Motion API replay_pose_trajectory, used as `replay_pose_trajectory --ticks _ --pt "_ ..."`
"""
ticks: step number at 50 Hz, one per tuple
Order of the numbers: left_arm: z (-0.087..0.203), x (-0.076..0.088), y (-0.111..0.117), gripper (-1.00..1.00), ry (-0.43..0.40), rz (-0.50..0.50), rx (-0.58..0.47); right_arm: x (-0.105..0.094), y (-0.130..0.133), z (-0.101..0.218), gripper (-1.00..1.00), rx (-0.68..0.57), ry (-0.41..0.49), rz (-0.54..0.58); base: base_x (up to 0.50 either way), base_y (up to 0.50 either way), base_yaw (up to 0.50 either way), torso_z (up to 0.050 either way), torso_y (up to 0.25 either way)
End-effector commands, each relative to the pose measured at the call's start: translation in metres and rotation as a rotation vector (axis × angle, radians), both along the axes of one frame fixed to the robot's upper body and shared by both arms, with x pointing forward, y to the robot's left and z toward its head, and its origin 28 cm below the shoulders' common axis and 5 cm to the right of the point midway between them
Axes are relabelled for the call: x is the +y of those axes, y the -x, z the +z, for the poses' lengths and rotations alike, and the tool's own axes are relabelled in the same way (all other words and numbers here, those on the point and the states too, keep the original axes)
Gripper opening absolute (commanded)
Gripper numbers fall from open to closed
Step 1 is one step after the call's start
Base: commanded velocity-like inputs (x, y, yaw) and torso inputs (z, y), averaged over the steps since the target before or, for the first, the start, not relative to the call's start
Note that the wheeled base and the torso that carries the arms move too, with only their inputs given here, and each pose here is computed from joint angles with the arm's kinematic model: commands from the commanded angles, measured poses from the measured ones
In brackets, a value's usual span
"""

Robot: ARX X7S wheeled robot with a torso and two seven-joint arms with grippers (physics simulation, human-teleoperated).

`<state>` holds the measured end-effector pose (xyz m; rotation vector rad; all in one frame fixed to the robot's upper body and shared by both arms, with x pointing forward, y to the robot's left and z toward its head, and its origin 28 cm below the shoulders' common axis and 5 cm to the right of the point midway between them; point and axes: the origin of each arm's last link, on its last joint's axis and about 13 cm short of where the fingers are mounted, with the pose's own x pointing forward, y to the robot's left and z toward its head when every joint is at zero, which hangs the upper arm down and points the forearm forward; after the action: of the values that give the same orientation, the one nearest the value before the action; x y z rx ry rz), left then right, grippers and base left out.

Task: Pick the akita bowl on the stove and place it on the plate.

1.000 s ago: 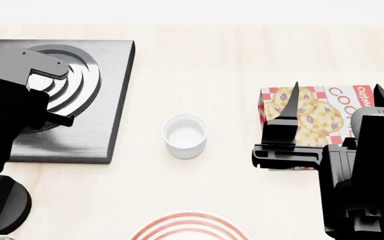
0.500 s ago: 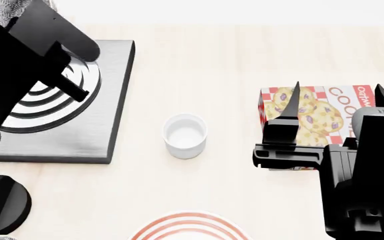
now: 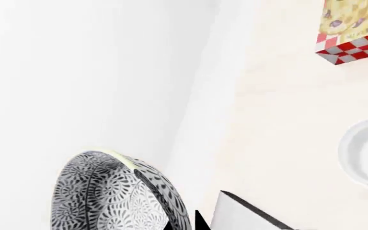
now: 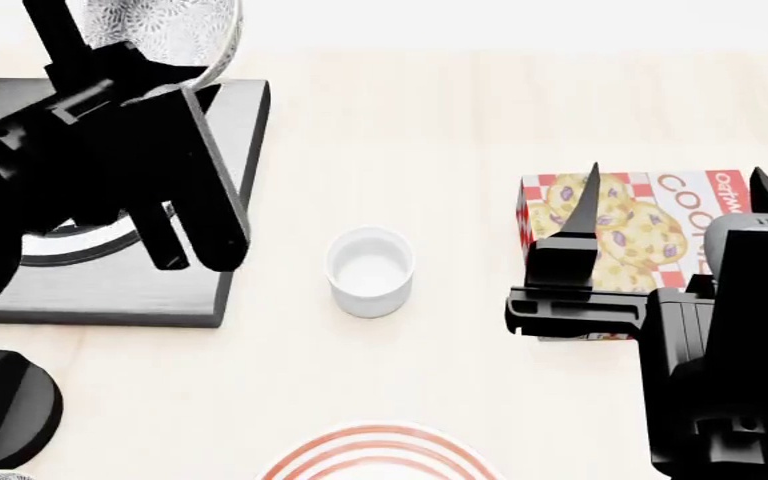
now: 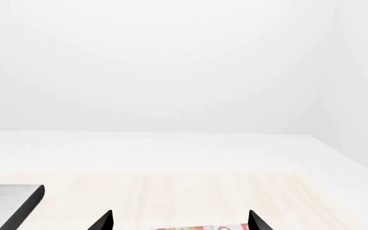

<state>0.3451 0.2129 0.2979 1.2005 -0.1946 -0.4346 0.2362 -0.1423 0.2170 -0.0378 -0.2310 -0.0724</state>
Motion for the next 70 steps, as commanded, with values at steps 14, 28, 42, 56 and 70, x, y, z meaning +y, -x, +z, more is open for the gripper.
replay_pose_trajectory --ticks 14,28,42,56,70 --pt "0.014 -0.020 0.051 -1.00 -0.023 -0.287 0.165 0.000 0.000 -0.001 1.00 0.000 0.004 0.001 0.00 0.00 0.00 0.000 0.000" --pt "0.006 -0.033 0.071 -1.00 -0.085 -0.384 0.273 0.000 0.000 -0.001 1.00 -0.001 0.003 0.002 0.00 0.00 0.00 0.000 0.000" --pt "-0.014 -0.044 0.086 -1.00 -0.186 -0.456 0.337 0.000 0.000 0.000 1.00 -0.001 0.002 0.003 0.00 0.00 0.00 0.000 0.001" --pt "-0.031 -0.052 0.087 -1.00 -0.270 -0.485 0.357 0.000 0.000 -0.001 1.00 -0.001 -0.003 0.001 0.00 0.00 0.00 0.000 0.000" --pt "-0.061 -0.053 0.095 -1.00 -0.388 -0.498 0.387 0.000 0.001 0.001 1.00 -0.001 -0.003 0.003 0.00 0.00 0.00 0.000 0.000"
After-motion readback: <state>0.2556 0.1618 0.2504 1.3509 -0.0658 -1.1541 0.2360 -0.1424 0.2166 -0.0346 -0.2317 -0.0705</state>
